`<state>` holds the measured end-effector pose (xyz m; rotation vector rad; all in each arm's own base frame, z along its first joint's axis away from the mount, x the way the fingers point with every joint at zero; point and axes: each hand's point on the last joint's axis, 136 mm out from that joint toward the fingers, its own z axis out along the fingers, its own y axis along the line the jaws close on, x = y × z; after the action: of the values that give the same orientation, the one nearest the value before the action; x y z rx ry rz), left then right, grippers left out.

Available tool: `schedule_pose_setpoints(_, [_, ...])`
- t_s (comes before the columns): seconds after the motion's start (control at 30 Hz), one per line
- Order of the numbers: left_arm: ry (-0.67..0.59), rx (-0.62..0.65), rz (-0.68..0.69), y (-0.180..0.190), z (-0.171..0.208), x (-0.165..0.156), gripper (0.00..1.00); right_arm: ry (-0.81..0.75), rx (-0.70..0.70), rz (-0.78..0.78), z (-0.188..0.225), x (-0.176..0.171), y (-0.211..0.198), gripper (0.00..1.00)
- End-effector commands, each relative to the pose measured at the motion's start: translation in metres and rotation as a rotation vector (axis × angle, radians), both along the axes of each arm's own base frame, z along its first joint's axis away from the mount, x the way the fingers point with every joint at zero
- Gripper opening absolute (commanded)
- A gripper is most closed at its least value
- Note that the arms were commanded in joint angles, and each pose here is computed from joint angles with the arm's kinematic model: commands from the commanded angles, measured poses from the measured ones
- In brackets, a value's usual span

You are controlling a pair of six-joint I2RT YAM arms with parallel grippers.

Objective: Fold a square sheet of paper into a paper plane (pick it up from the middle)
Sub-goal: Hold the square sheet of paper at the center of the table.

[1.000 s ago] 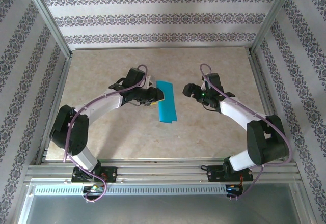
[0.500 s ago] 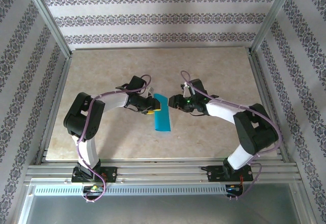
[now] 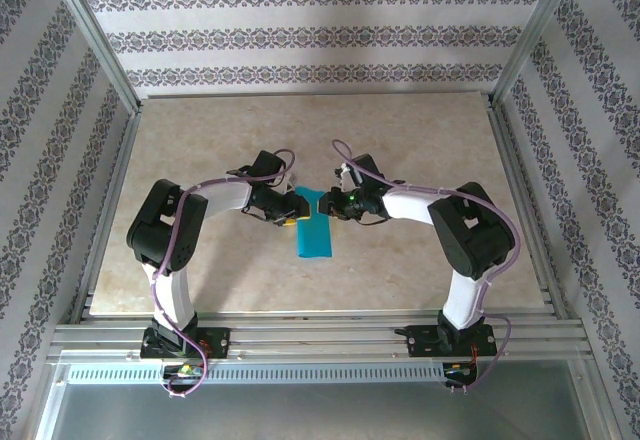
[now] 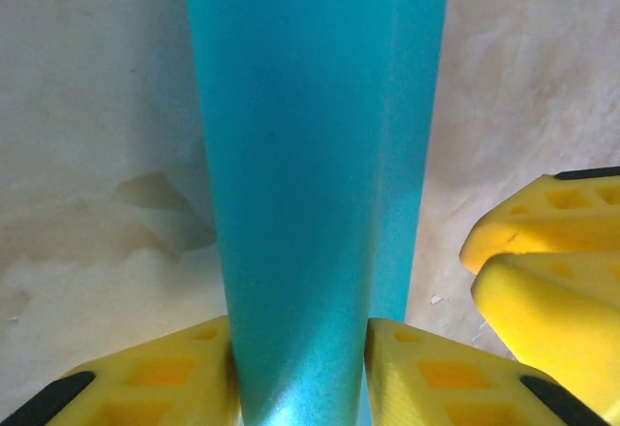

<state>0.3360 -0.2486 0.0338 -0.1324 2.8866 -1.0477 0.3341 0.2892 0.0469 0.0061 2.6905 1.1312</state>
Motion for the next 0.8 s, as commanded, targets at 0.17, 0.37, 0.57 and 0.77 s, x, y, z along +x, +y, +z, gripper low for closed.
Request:
schedule_pose_setpoints(0.17, [0.029,0.044,0.023,0.01,-0.006,0.0,0.38,0.071,-0.086,0.011,-0.029,-0.004,0.003,0.16])
schedule_pose_setpoints(0.37, [0.022,0.062,0.04,0.015,0.004,-0.003,0.41,0.104,-0.145,-0.001,-0.044,-0.006,-0.001,0.16])
schedule_pose_setpoints(0.57, [0.023,0.141,0.109,0.03,0.014,-0.012,0.55,0.118,-0.168,-0.024,-0.049,-0.006,-0.003,0.17])
schedule_pose_setpoints(0.77, [0.025,0.207,0.128,0.022,0.014,-0.019,0.63,0.121,-0.161,-0.033,-0.048,-0.005,0.0,0.17])
